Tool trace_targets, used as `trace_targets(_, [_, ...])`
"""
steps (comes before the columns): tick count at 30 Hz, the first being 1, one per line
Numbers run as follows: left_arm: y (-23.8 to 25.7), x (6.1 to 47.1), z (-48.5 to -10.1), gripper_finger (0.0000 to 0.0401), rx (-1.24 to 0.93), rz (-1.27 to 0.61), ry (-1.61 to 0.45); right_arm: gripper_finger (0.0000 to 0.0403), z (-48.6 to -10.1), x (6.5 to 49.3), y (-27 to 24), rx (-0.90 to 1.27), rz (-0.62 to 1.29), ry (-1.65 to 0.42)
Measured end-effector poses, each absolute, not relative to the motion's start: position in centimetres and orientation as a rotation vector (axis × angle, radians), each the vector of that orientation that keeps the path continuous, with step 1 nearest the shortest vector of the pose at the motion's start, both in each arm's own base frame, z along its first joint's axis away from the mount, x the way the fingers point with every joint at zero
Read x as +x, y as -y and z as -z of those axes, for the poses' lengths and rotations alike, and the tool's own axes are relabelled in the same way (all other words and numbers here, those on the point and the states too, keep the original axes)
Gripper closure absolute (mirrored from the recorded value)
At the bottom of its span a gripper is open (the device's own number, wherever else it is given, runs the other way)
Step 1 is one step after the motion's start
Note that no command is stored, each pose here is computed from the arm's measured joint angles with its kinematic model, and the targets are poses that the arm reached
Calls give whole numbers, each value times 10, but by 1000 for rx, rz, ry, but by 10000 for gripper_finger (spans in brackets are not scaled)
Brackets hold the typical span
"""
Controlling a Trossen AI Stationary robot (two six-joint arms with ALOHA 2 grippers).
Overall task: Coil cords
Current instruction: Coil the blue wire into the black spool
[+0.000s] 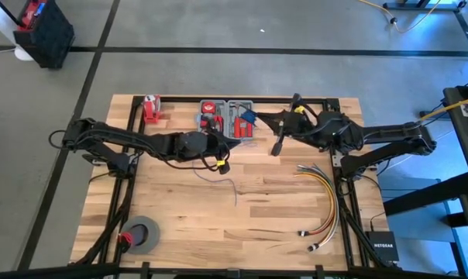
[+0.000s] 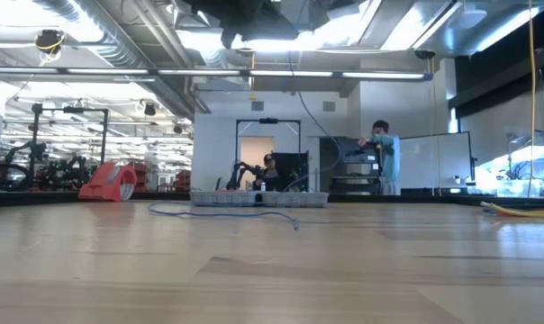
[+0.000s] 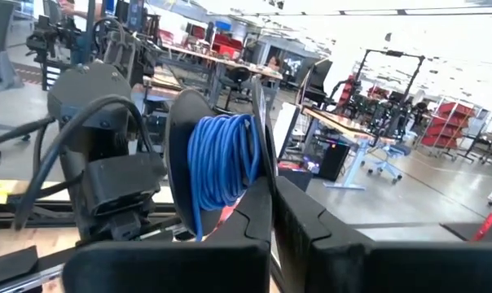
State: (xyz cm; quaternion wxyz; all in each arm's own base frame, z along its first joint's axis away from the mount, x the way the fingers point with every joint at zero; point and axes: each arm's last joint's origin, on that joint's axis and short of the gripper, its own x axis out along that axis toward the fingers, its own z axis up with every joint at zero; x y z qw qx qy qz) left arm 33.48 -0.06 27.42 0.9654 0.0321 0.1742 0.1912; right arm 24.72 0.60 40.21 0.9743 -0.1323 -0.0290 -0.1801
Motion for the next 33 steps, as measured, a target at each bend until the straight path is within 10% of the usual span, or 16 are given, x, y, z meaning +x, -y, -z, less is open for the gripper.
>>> trace_targets(33, [-31,326,-278,401,380,-502,-471,397,-279,243,11,-375,271,155])
